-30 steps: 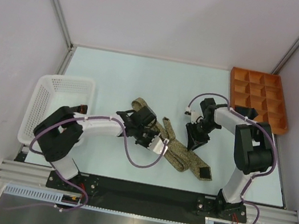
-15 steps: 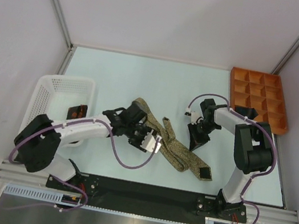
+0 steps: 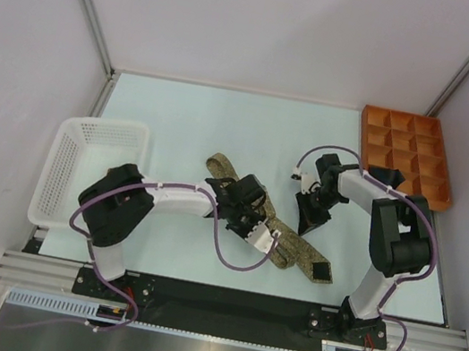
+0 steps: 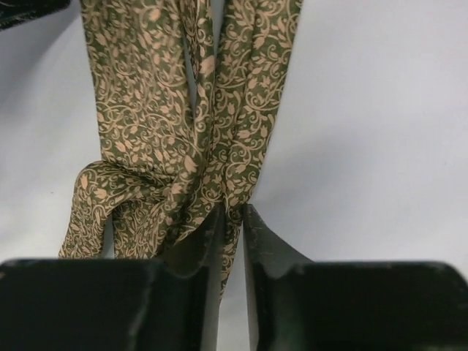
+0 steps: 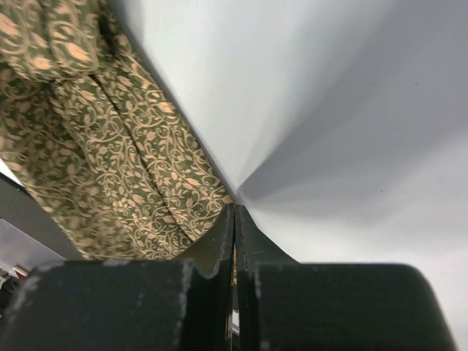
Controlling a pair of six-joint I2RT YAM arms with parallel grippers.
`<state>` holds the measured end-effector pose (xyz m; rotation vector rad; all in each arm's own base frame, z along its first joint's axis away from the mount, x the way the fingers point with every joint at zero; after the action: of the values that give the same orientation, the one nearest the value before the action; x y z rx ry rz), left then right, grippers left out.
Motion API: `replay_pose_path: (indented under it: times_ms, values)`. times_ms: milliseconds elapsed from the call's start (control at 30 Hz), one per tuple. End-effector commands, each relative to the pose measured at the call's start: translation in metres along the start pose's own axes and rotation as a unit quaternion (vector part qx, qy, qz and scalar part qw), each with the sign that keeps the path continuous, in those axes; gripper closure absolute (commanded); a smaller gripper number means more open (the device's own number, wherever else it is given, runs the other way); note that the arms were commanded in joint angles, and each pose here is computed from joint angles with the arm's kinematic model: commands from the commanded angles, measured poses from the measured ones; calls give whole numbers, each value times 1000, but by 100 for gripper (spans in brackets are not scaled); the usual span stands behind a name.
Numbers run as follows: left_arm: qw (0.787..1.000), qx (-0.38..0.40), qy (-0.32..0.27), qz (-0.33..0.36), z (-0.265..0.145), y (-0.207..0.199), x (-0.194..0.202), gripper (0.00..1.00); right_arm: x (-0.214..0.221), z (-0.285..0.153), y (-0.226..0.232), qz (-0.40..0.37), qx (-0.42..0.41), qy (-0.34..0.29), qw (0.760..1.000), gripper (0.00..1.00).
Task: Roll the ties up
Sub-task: Flatten out the tie at the center of the board.
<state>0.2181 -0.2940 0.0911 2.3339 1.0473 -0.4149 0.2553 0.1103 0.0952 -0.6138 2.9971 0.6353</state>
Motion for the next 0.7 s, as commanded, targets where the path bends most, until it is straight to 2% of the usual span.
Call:
replay_pose_path:
  times_ms: [0,133,300,400,533,600,633,667]
  values:
    - [1000,-2,7,27,-26,-6,-4,87,2,-3,-7,-8,15,-12,1000,100]
    - [1000,23,21,-3,-53,-32,9,94,-1,-4,-10,-10,18,-16,1000,100]
    - [998,7,28,-64,-88,-46,34,100,-3,-24,0,-27,15,-36,999,100]
    - [994,-28,22,-104,-117,-42,49,100,2,-34,8,-44,15,-38,998,100]
    - [974,-95,10,-207,-165,-29,91,100,8,-39,14,-62,16,-33,997,100]
    - [958,-125,-8,-256,-181,-19,101,96,12,-39,24,-79,-4,-33,996,99]
    - [950,-137,-16,-282,-188,-19,109,90,13,-38,30,-84,-18,-34,996,94]
    - [942,-140,-16,-305,-189,-17,111,70,13,-38,36,-92,-25,-35,995,91]
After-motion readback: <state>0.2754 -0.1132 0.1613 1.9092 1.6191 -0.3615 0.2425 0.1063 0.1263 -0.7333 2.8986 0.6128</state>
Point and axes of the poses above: each gripper's point midway between its finger pads, its own z axis out along the fingers, its own y axis along the line the jaws close on, x = y × z, the point moved 8 cm from there along -z, back along the fingers, and after that the axes turned 6 degrees about z, right-handed, at the moved point
